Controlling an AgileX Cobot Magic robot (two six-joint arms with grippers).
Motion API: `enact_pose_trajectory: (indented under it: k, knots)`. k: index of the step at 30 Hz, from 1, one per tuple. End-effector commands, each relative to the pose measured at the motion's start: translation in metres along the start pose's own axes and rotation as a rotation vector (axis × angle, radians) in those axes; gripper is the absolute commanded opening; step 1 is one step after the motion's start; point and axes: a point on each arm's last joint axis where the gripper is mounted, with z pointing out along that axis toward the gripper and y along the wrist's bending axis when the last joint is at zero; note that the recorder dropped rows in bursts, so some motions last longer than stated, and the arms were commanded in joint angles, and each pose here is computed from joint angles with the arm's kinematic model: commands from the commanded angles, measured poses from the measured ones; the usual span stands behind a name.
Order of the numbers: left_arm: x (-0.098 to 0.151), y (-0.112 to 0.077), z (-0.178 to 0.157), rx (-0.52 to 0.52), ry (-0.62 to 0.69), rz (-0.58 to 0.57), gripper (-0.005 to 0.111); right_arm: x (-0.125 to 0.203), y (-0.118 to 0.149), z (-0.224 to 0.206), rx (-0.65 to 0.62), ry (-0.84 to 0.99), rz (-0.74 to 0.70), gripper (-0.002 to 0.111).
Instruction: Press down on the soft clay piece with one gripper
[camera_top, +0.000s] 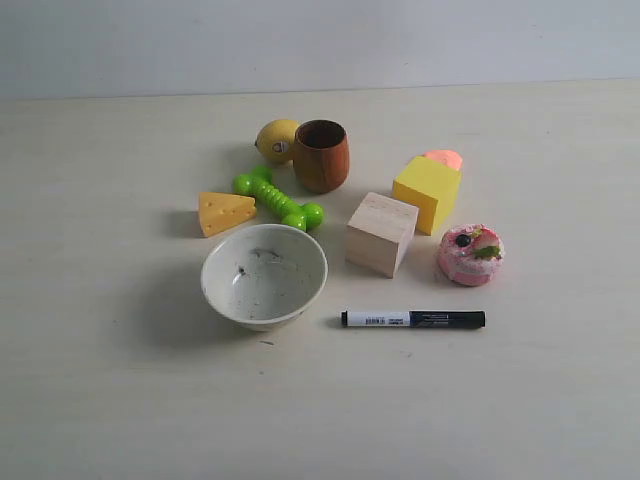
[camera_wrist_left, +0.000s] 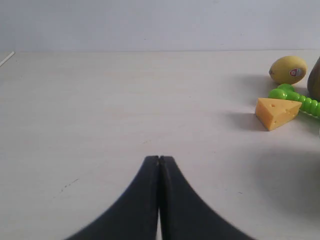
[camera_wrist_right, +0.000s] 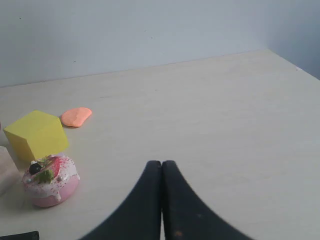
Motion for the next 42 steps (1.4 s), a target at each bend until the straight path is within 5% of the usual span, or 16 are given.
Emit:
enact_pose_trajectory:
  k: [1,23,32,42]
  knots:
    - [-0.001,-0.001,0.0,0.009,-0.013,-0.002,0.0,0.001,0.0,0.0,-0.001,-0.007,0.0,0.0]
    - [-0.001,-0.001,0.0,0.009,-0.013,-0.002,0.0,0.0,0.0,0.0,-0.002,-0.017,0.0,0.0]
    - [-0.001,-0.001,0.0,0.009,-0.013,-0.002,0.0,-0.043,0.003,-0.011,-0.041,-0.507,0.0,0.0]
    - [-0.001,-0.001,0.0,0.009,-0.013,-0.002,0.0,-0.055,0.004,-0.019,-0.054,-0.665,0.007,0.0]
